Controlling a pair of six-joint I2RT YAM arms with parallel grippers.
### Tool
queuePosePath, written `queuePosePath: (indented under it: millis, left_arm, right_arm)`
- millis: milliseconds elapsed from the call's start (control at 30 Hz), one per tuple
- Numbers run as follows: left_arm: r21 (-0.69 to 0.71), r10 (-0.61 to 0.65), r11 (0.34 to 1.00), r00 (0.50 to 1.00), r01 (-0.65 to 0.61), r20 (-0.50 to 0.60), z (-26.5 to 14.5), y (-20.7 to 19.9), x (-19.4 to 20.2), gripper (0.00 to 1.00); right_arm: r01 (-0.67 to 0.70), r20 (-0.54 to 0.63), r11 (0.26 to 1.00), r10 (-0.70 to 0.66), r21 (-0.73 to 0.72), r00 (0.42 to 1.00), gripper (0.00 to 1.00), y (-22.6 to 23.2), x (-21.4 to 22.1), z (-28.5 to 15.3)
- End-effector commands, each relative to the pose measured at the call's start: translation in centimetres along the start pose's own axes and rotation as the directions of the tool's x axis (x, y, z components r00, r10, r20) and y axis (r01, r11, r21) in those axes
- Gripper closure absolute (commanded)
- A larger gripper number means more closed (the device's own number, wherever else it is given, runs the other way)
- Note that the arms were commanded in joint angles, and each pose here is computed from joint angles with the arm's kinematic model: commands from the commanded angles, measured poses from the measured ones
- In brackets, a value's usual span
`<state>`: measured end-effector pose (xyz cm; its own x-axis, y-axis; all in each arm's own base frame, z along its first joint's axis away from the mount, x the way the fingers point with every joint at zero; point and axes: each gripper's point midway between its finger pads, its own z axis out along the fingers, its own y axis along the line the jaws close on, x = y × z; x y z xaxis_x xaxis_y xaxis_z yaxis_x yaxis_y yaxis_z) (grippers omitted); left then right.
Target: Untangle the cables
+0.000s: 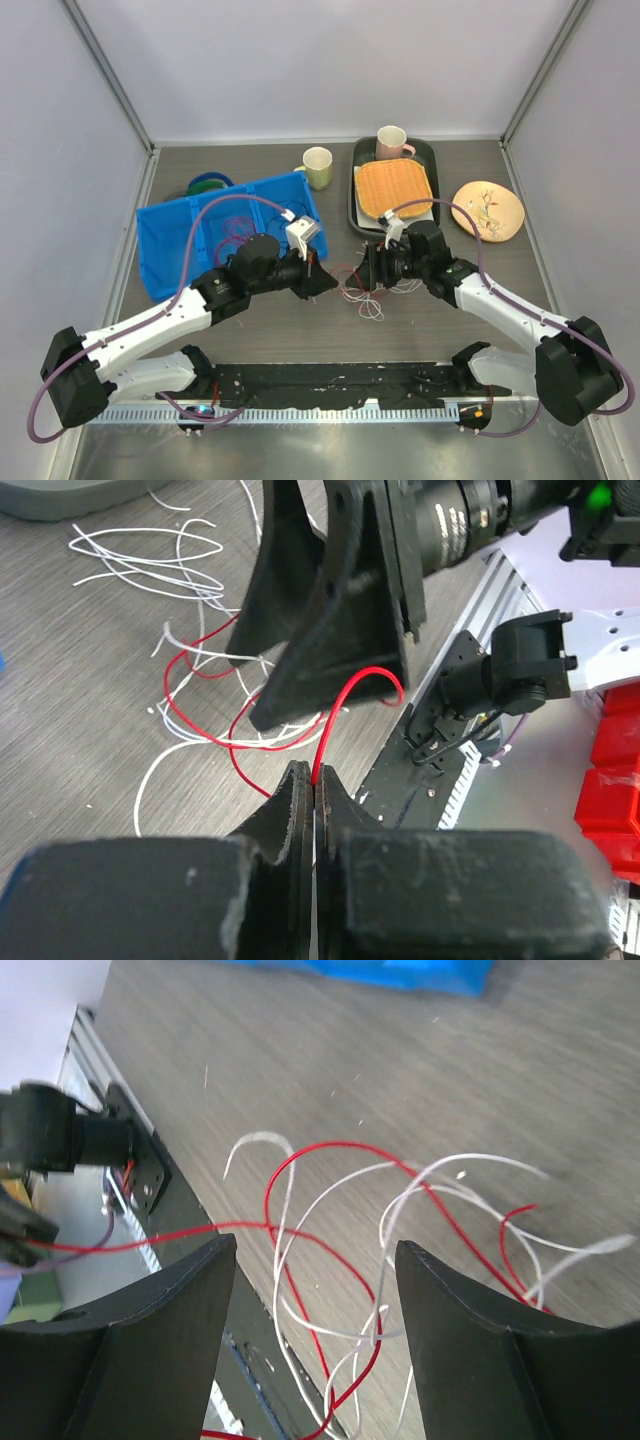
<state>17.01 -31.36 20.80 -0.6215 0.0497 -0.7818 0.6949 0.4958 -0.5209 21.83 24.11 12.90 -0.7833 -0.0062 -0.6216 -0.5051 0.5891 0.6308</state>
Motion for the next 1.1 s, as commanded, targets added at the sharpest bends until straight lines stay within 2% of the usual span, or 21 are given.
queuePosePath:
  millis: [0,167,200,267,300,367,533,667,700,767,800,833,933,1033,1067]
  left_arm:
    - [-0.038,0.037,0.999,0.998,-0.036,0.043,-0.2,0.4,-1.3,1.0]
    - [-0.051,0.041,0.998,0.998,-0.039,0.049,-0.1,0.6,-1.5,1.0]
    - [-0.051,0.045,0.998,0.998,-0.043,0.053,-0.2,0.5,-1.7,1.0]
    - [-0.077,0.046,0.996,0.997,-0.041,0.066,-0.2,0.9,-2.0,1.0]
    - [-0.096,0.047,0.995,0.996,-0.04,0.075,-0.2,1.1,-2.4,1.0]
    - [-0.154,0.041,0.988,0.996,-0.029,0.076,-0.4,2.1,-2.4,1.0]
    - [-0.35,0.039,0.937,0.992,0.007,0.122,-1.3,5.6,-3.1,1.0]
    - [-0.481,0.053,0.876,0.98,0.046,0.19,-3.4,7.5,-4.7,1.0]
    - [-0.511,0.069,0.858,0.975,0.05,0.211,-4.1,7.8,-5.3,1.0]
    - [-0.611,0.108,0.786,0.954,0.09,0.28,-6.8,9.1,-7.5,1.0]
    - [-0.639,0.114,0.761,0.946,0.113,0.303,-7.8,9.4,-8.3,1.0]
    - [-0.698,0.131,0.703,0.94,0.137,0.316,-9.5,10.5,-8.8,1.0]
    - [-0.749,0.162,0.637,0.917,0.184,0.364,-12.2,11.4,-10.9,1.0]
    - [-0.764,0.18,0.605,0.896,0.224,0.405,-14.4,11.8,-12.8,1.0]
    - [-0.755,0.185,0.612,0.885,0.236,0.426,-15.1,11.4,-13.8,1.0]
  right_arm:
    - [0.085,-0.11,0.992,-0.095,-0.09,0.989,0.3,1.5,2.7,0.3]
    - [0.078,-0.191,0.997,-0.074,0.011,0.979,0.36,-0.6,4.5,1.8]
    - [0.066,-0.19,0.997,-0.057,0.039,0.98,0.47,-0.9,4.3,2.0]
    - [0.061,-0.167,0.988,-0.036,0.145,0.985,0.6,-2.8,3.8,2.3]
    - [0.055,-0.154,0.983,-0.027,0.176,0.988,0.73,-3.2,3.5,2.2]
    - [0.042,-0.12,0.972,-0.015,0.233,0.993,0.78,-3.9,2.9,2.0]
    - [0.034,0.001,0.96,-0.036,0.277,0.999,0.83,-3.6,0.9,0.5]
    - [-0.008,0.078,0.909,-0.027,0.416,0.997,0.85,-5.4,-0.1,-1.3]
    - [-0.033,0.108,0.856,-0.026,0.516,0.994,0.85,-7.1,-0.4,-2.4]
    - [-0.091,0.152,0.804,0.001,0.588,0.988,0.82,-8.4,-0.7,-3.5]
    - [-0.114,0.165,0.747,0.006,0.655,0.986,0.8,-9.8,-0.5,-4.7]
    - [-0.132,0.175,0.721,0.016,0.68,0.985,0.8,-10.3,-0.5,-5.2]
    - [-0.166,0.191,0.638,0.03,0.752,0.981,0.78,-12.0,0.0,-6.7]
    - [-0.188,0.193,0.575,0.054,0.796,0.98,0.77,-13.3,0.8,-7.7]
    - [-0.192,0.185,0.552,0.07,0.811,0.98,0.77,-13.8,1.3,-8.0]
